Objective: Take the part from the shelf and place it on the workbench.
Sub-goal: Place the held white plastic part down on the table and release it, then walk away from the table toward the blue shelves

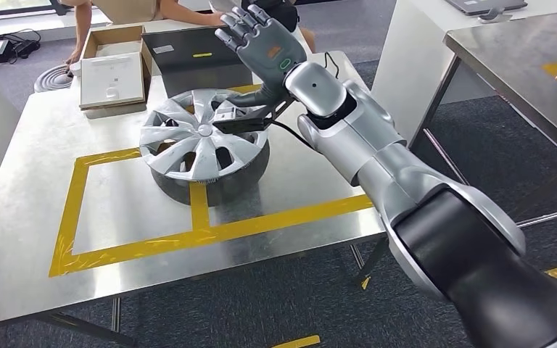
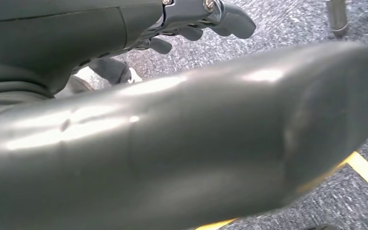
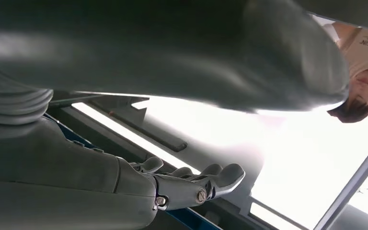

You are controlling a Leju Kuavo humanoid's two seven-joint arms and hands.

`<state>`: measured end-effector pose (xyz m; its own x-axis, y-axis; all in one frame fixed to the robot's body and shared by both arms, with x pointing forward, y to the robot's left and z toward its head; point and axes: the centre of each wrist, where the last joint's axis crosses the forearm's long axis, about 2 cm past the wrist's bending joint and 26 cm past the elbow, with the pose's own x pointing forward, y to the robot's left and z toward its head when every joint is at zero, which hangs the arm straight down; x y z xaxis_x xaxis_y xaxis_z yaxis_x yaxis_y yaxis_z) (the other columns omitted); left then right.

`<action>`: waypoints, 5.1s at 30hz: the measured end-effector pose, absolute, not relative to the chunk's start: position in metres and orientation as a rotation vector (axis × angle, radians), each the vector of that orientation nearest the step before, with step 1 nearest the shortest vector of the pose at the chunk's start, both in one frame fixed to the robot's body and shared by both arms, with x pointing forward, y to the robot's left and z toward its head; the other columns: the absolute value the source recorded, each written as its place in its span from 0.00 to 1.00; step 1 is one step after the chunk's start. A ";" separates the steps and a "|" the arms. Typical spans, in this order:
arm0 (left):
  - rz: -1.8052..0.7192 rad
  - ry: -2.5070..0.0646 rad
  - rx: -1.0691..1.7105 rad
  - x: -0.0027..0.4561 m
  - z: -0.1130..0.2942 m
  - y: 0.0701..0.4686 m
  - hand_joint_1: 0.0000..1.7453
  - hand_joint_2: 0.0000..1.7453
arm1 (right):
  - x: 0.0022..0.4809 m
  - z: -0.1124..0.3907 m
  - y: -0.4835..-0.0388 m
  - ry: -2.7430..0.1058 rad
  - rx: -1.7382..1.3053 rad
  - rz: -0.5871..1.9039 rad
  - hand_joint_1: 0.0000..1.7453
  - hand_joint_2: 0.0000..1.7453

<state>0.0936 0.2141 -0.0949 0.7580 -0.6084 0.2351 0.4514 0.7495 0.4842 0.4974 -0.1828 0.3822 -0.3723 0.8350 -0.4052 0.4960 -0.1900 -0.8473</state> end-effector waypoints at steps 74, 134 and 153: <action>-0.621 -0.158 0.529 0.058 -0.108 0.291 0.00 0.00 | 0.471 0.285 -0.213 -1.999 -1.160 1.465 0.00 0.00; -0.743 -0.175 0.517 0.052 -0.109 0.301 0.00 0.00 | 0.466 0.233 -0.224 -1.737 -1.007 1.544 0.00 0.00; -0.763 -0.206 0.439 0.052 -0.109 0.300 0.00 1.00 | 0.456 0.202 -0.230 -1.633 -0.843 1.453 0.00 1.00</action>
<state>0.0518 0.2996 -0.1091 0.7084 -0.7054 0.0224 0.6212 0.6383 0.4546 0.4559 -0.2301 0.2019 -0.4775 0.8702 0.1210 -0.0188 0.1276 -0.9916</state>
